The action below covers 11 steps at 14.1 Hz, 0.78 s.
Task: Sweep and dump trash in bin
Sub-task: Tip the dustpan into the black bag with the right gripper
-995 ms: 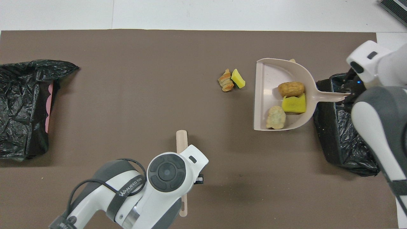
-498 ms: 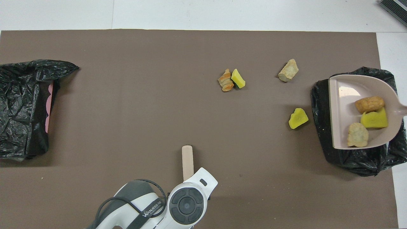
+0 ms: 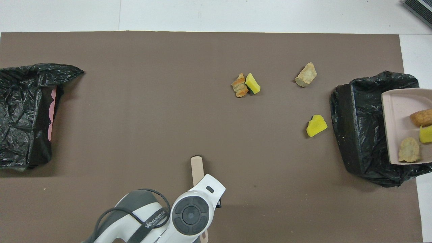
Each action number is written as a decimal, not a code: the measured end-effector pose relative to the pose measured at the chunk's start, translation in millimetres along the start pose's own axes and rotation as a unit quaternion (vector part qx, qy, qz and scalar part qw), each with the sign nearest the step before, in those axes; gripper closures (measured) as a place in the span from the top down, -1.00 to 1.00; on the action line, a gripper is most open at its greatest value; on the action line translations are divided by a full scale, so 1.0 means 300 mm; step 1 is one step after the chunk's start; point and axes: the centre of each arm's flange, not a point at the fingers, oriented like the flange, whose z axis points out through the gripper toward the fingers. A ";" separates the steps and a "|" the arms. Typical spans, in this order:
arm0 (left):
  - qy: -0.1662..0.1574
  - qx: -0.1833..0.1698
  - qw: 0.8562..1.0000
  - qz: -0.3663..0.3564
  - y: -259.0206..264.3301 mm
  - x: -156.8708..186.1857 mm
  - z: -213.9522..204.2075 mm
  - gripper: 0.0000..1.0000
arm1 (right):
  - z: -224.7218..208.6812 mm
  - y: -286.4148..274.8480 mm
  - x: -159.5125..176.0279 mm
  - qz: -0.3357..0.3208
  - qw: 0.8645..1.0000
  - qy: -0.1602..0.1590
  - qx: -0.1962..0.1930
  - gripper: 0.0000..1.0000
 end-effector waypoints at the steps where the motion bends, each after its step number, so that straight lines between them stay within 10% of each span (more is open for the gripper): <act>1: 0.006 -0.009 1.000 -0.016 -0.023 0.057 -0.034 0.74 | 0.003 -0.007 0.015 0.001 1.000 -0.018 0.000 -0.36; 3: 0.018 -0.023 0.999 -0.032 -0.084 0.171 -0.096 1.00 | -0.014 -0.019 0.083 0.017 0.997 -0.070 0.002 -0.36; 11: 0.045 -0.036 0.996 0.073 -0.516 0.632 -0.318 1.00 | -0.188 -0.035 0.326 0.006 0.977 -0.212 -0.020 -0.36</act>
